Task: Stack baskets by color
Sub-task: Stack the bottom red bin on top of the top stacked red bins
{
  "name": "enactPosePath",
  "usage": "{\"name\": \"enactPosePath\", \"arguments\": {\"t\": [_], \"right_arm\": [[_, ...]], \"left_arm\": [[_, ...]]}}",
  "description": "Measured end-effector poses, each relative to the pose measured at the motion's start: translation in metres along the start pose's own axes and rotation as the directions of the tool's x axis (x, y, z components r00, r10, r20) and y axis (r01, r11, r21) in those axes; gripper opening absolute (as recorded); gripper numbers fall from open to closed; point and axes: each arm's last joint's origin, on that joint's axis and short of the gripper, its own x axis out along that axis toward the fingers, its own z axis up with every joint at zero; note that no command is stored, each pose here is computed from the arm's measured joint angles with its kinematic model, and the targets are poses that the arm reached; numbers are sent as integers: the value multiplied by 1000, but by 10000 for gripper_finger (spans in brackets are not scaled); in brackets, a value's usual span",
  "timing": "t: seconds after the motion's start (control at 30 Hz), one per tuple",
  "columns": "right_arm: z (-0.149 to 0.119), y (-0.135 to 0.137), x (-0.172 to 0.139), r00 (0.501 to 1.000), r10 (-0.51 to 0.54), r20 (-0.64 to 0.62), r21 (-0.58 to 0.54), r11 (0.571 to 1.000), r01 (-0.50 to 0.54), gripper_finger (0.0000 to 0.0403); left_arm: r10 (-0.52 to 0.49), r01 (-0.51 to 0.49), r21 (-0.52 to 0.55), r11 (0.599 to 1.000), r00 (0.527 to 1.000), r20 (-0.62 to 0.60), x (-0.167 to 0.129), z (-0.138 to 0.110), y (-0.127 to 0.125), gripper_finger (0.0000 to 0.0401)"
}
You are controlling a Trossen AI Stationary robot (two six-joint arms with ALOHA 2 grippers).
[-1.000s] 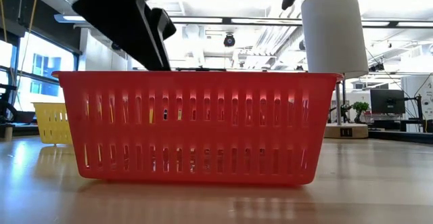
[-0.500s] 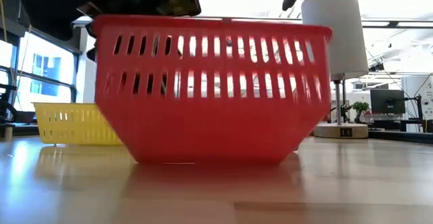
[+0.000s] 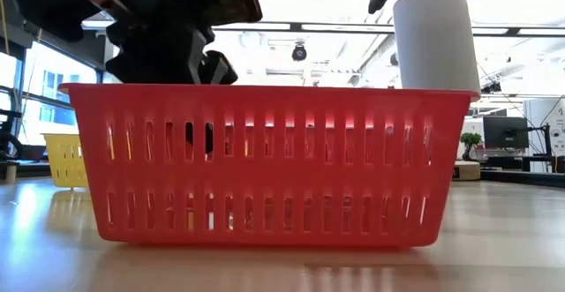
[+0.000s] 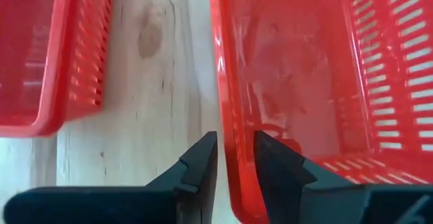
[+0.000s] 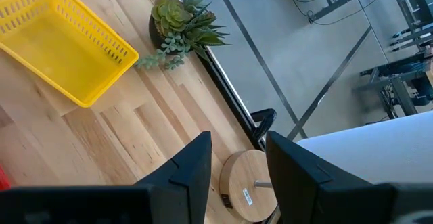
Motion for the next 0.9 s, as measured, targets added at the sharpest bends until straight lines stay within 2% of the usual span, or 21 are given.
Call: {"name": "enactPosePath", "arguments": {"t": [0.1,0.3,0.57,0.9], "right_arm": [[0,0,0,1000,0,0,0,1000,0,126],[0,0,0,1000,0,0,0,1000,0,126],[0,0,0,1000,0,0,-1,1000,0,126],[1,-1,1,1000,-5,1,29,1000,5,126]], "left_arm": [[-1,1,6,1000,1000,4,0,0,0,65],[-1,0,16,1000,1000,11,-1,2,2,7],[12,-14,44,999,999,40,-6,9,8,3],[57,-73,113,991,989,134,-48,39,31,1]]}}
